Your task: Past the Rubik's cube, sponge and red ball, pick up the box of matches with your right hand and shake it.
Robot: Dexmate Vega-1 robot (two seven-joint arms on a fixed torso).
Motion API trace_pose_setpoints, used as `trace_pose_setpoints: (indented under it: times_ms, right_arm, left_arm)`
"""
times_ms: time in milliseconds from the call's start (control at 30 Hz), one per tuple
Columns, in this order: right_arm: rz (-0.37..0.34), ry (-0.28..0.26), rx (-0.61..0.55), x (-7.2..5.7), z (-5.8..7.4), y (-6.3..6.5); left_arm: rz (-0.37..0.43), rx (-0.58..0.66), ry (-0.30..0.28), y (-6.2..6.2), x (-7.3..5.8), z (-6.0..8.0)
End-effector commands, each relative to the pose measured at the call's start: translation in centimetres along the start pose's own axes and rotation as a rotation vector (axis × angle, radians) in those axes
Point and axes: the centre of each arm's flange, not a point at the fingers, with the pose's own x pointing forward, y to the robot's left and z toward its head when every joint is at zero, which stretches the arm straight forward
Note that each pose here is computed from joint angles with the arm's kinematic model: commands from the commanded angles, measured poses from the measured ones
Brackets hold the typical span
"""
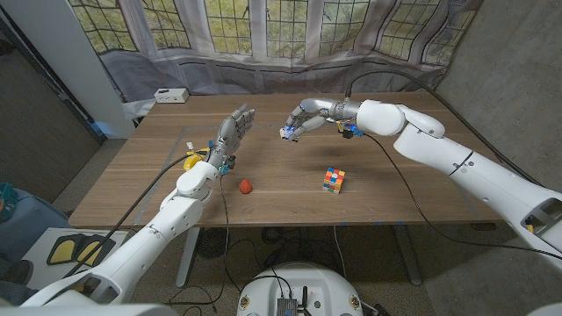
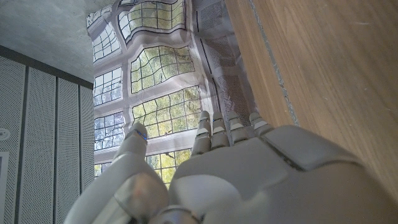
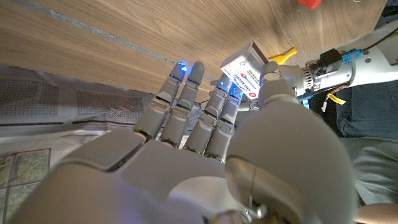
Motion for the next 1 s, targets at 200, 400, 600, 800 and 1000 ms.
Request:
trace_pose_setpoints:
  times_ms: [200,400,600,800,1000]
  right_arm:
    - [-0.235,-0.095,0.41,-3.3,-5.2,-1.8]
    - [-0.408,-0.233,0.751,-5.6,-8.6,-2.3]
    - [-0.666,-0.262,0.92,-9.0,-11.5,-2.4]
    - [-0.888,-0.271,1.117,-12.1,-15.1,-1.2]
    - [-1.106,-0.268,1.37,-14.8,-18.0,1.6]
  left_arm:
    - [-0.006,-0.001,0.001,0.2,0.6,0.0]
    - [-0.008,0.003,0.004,0.2,0.8,0.0]
    - [-0.012,0.002,0.008,0.1,0.9,0.0]
    - [-0.017,0.0,0.009,0.0,1.1,-0.1]
    - [-0.02,0.0,0.013,-0.1,1.1,-0.1]
